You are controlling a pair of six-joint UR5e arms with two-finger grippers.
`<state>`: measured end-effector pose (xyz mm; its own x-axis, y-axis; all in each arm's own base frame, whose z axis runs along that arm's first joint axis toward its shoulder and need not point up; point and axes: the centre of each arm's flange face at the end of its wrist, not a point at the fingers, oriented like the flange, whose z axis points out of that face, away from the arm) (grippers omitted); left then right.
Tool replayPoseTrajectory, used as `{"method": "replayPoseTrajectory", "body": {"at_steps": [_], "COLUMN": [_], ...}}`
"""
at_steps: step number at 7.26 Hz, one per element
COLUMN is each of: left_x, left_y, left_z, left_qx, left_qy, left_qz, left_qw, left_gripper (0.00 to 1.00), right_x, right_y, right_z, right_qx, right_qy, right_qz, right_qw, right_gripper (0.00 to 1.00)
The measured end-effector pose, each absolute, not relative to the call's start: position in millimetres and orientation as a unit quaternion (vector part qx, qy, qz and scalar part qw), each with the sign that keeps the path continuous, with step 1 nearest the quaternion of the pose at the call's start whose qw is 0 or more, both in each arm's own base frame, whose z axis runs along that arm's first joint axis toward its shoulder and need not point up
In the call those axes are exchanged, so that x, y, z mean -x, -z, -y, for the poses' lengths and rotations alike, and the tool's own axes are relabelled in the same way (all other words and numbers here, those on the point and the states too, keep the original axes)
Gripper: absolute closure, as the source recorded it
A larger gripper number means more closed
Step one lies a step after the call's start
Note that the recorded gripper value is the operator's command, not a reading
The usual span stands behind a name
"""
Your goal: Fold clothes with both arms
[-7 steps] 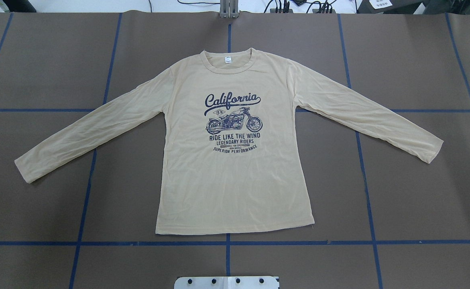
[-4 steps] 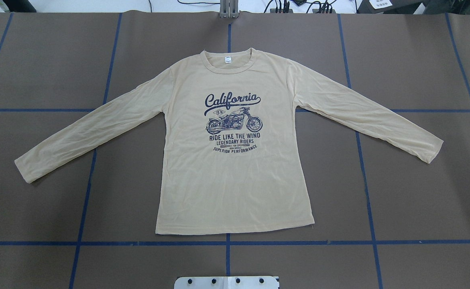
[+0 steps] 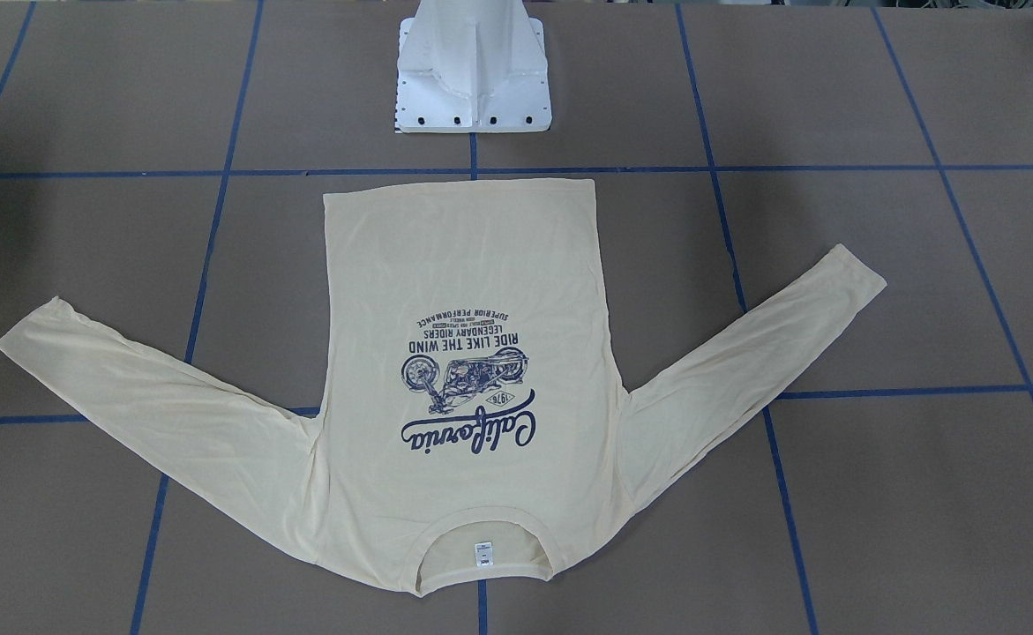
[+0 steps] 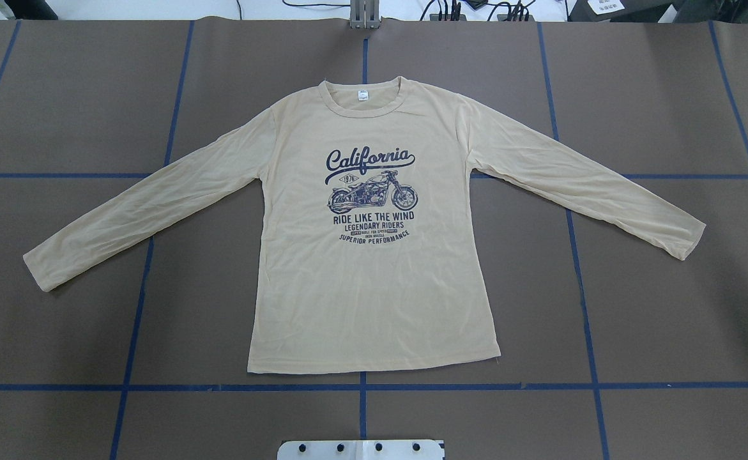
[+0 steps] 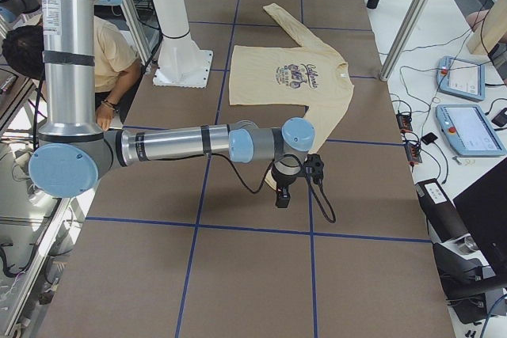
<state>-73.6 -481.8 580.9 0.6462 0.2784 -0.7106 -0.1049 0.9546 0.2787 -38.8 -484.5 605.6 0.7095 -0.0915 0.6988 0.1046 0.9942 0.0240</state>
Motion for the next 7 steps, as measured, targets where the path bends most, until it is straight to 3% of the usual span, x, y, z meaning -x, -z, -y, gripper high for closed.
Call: {"method": "replayPoseTrajectory", "body": {"at_steps": [2, 4, 7], "left_x": [73, 72, 71], "left_y": [-578, -572, -564], "left_z": [482, 481, 481], "left_qx": [-0.109, -0.113, -0.108], "left_qy": [-0.105, -0.105, -0.084], "left_qz": [-0.410, -0.421, -0.434], "left_qw": [0.899, 0.894, 0.891], "left_gripper": [0.00, 0.00, 0.00], "right_x": [68, 105, 148], "right_y": [-615, -637, -651], "right_z": [491, 490, 489], "right_qx": [0.007, 0.016, 0.021], "right_qy": [-0.017, -0.072, -0.061], "right_qz": [0.392, 0.408, 0.409], "right_qw": [0.920, 0.910, 0.910], "right_gripper": [0.02, 0.10, 0.16]}}
